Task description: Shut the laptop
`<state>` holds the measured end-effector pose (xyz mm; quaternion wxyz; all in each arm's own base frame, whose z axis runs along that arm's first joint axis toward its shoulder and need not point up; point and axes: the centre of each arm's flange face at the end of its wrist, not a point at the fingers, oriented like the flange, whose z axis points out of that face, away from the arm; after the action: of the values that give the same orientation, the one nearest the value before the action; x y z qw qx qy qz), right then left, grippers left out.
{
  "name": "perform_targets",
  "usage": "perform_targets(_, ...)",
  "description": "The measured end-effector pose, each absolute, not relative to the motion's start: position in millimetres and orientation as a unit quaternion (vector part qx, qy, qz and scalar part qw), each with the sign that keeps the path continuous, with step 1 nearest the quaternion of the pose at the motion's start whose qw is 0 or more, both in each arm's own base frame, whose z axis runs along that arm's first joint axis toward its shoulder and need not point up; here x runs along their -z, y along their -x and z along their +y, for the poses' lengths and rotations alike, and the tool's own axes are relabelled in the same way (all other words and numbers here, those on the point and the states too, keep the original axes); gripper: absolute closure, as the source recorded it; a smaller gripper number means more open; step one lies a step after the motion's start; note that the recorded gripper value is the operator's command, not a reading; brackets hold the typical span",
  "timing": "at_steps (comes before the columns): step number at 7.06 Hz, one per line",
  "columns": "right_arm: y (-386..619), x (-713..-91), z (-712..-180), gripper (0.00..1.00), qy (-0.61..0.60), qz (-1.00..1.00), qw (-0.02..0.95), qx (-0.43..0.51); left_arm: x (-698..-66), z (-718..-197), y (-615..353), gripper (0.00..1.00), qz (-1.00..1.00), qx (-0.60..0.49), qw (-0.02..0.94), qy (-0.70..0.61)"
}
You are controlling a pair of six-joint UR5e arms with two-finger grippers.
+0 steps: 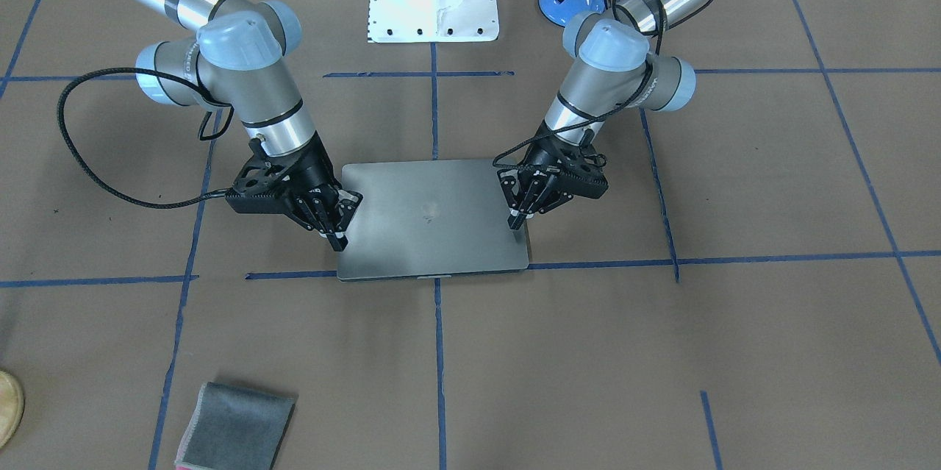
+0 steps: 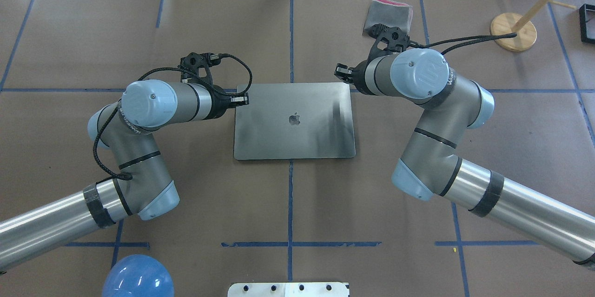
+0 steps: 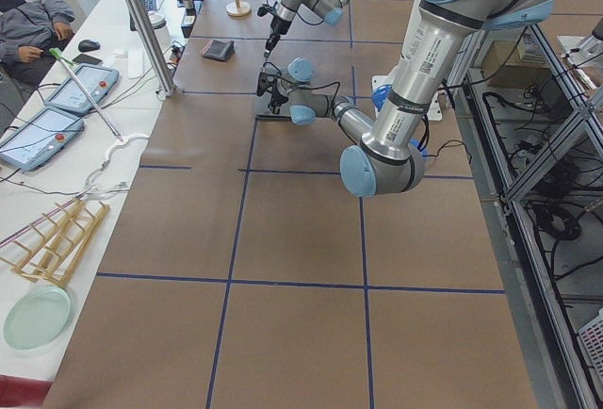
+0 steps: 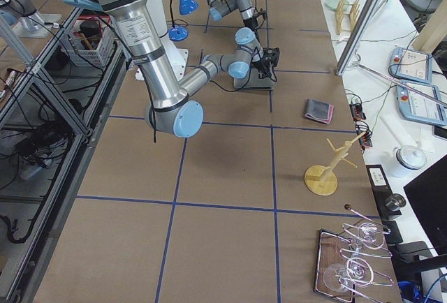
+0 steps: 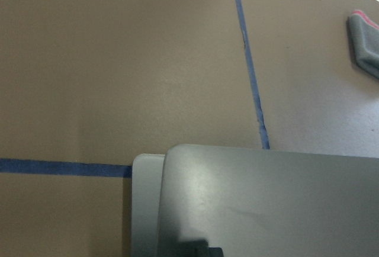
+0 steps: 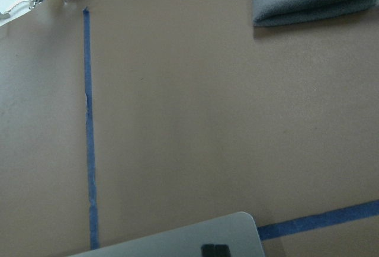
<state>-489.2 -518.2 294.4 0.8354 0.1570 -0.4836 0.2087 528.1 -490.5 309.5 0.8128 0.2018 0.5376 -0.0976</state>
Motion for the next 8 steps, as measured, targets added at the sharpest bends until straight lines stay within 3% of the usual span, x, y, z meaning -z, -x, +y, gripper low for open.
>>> perform_targets(1,493,-297,-526,0.37,-0.151,-0.48,0.838,-0.209,-311,-499,-529,0.78,0.532,0.091,0.816,-0.205)
perform_targets(2,484,-296,-536,0.01,-0.132,-0.484,0.84,-0.206,-308,-512,-518,0.28,0.535,0.085,0.818,-0.192)
perform_targets(3,466,-296,-549,0.0,-0.107,-0.486,0.844,-0.2,-309,-532,-495,0.0,0.537,0.075,0.827,-0.153)
perform_targets(6,407,-316,-585,0.0,-0.069,-0.444,0.88,-0.152,-319,-572,-411,0.0,0.488,0.08,0.867,-0.068)
perform_targets(8,342,-355,-601,0.0,-0.073,-0.403,0.908,-0.094,-327,-577,-336,0.0,0.408,0.004,0.911,-0.063)
